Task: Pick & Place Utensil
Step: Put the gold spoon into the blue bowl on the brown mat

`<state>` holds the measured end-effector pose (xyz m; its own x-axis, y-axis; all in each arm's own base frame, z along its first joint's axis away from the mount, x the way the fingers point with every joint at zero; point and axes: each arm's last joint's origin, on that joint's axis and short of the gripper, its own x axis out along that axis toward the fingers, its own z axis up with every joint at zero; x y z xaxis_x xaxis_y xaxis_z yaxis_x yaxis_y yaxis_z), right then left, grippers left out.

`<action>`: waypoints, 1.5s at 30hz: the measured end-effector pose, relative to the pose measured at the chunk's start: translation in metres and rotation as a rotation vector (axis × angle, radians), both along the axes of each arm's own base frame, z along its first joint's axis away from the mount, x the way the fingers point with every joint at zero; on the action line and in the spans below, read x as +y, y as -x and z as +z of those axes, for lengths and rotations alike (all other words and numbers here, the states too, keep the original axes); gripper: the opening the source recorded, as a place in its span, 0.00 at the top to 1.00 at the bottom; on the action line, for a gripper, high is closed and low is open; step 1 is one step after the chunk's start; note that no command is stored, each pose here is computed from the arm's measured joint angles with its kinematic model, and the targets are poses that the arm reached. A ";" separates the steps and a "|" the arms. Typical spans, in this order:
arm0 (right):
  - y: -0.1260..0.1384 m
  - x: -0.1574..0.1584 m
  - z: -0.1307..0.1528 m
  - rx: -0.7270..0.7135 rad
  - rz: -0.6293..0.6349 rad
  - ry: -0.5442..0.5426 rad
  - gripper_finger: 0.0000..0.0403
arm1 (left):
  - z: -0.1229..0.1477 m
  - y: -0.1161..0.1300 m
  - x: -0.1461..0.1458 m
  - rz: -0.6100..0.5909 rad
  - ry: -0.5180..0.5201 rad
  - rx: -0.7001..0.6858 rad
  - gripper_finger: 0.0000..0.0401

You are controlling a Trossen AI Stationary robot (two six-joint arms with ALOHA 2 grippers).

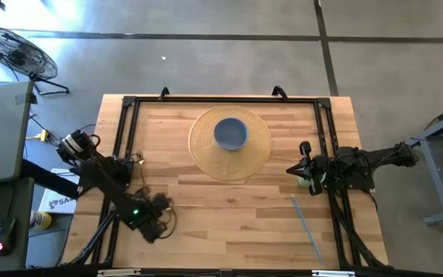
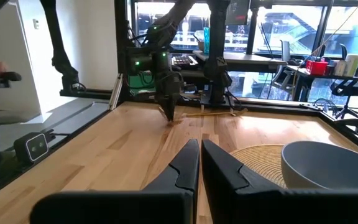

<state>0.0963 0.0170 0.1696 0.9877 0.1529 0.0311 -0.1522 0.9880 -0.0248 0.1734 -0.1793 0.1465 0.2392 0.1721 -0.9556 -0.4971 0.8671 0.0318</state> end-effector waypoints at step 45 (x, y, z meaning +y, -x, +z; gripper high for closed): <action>0.000 0.000 0.000 -0.001 0.000 0.000 0.97 | -0.031 -0.128 0.048 -0.218 -0.134 -0.505 0.68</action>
<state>0.0963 0.0170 0.1697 0.9877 0.1532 0.0318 -0.1524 0.9880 -0.0248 0.3012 -0.1313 0.1153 0.7044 0.1792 -0.6869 -0.2890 0.9562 -0.0469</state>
